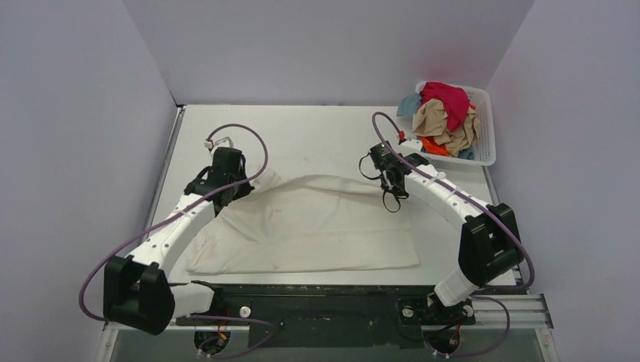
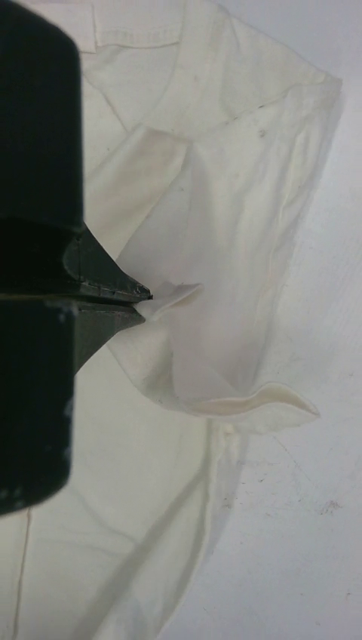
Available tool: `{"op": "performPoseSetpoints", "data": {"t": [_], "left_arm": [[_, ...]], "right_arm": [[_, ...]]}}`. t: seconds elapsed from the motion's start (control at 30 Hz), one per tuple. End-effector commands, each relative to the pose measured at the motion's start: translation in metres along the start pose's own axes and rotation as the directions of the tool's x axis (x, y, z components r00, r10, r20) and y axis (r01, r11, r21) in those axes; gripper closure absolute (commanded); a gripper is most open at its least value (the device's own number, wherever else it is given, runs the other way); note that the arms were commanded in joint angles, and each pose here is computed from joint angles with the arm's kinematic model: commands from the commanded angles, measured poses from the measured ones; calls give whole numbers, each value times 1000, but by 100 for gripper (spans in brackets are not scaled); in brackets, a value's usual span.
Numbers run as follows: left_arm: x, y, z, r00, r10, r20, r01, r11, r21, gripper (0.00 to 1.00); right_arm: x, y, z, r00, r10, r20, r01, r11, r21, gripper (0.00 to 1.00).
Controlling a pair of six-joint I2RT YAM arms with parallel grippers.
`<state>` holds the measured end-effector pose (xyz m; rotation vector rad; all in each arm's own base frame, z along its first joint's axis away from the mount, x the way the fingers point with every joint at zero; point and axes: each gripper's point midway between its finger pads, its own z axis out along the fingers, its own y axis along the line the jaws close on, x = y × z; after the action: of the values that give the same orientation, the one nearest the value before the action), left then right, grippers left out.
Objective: Fold and stack the t-shirts
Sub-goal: Fold the other side of the tshirt into a rectangle
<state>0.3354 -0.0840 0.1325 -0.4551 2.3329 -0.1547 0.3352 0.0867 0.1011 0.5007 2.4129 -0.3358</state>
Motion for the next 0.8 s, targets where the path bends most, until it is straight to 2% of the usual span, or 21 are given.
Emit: {"op": "performPoseSetpoints", "data": {"t": [0.0, 0.17, 0.33, 0.6, 0.77], "left_arm": [[1, 19, -28, 990, -114, 83, 117, 993, -33, 100], [21, 28, -45, 988, -139, 70, 139, 990, -3, 100], [44, 46, -51, 985, -166, 38, 168, 985, -47, 100], [50, 60, -64, 977, -203, 66, 207, 976, -61, 100], [77, 69, -60, 973, -230, -4, 228, 969, -97, 100]], "right_arm": [[3, -19, -16, 1000, 15, 24, -15, 1000, -7, 100], [17, -26, -18, 1000, 14, 5, -14, 999, -36, 100], [21, -31, -20, 1000, 6, 0, -6, 999, -35, 100], [22, -35, -20, 1000, -13, -1, 13, 1000, -21, 100], [29, -40, -15, 999, -31, -16, 31, 999, 9, 100]]}}
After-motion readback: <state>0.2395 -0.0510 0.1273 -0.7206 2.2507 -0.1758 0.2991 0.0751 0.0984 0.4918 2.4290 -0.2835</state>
